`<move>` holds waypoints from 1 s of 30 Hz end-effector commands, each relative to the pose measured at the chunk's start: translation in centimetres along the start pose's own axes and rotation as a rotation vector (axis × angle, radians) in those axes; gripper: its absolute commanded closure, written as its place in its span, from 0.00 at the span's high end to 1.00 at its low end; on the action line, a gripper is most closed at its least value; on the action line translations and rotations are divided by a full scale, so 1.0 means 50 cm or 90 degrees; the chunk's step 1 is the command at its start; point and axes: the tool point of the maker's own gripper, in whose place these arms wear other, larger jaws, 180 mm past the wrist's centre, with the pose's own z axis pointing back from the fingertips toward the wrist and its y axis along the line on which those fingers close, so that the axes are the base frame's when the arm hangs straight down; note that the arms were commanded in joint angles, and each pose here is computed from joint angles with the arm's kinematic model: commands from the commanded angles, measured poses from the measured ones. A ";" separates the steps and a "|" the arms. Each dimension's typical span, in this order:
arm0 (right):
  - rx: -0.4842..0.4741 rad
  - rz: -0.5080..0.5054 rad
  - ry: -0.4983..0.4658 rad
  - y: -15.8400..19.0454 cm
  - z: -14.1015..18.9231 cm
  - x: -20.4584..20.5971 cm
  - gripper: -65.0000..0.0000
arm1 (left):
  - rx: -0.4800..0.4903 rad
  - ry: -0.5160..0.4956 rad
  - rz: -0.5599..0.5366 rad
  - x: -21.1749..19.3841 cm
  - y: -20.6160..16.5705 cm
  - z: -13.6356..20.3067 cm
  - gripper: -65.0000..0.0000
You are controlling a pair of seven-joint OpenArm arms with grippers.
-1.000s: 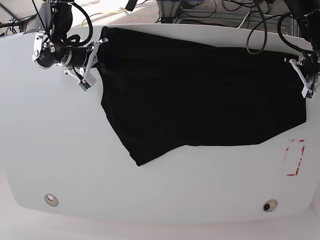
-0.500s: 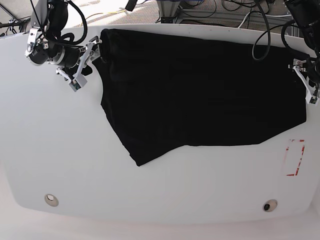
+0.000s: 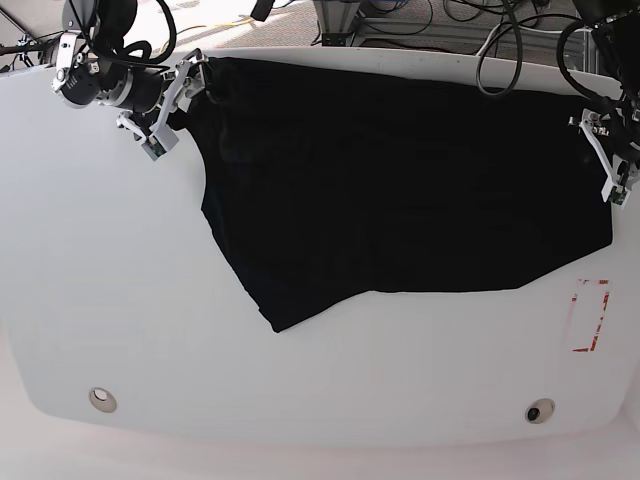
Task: Fold the T-shirt properly
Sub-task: 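Hold the shirt edge with both grippers and stretch it apart, then release the shirt and move the right gripper to the shirt's hem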
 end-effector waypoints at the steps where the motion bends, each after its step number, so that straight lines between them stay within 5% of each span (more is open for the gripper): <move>1: -0.002 -0.003 -0.021 0.007 0.000 0.006 0.77 | 0.010 -0.023 0.001 0.017 0.006 0.008 0.64; 11: -0.062 -0.019 0.013 -0.007 -0.022 -0.024 0.76 | -0.007 -0.013 0.006 0.000 -0.019 0.002 0.64; 26: -0.036 -0.110 -0.026 -0.008 -0.086 -0.046 0.75 | -0.009 -0.011 0.005 -0.002 -0.021 0.002 0.64; 28: -0.036 -0.113 -0.020 -0.011 -0.087 -0.052 0.64 | -0.009 -0.010 0.005 -0.004 -0.021 0.001 0.64; 30: -0.035 -0.117 -0.017 -0.015 -0.090 -0.056 0.42 | -0.010 -0.008 0.006 -0.006 -0.022 0.001 0.64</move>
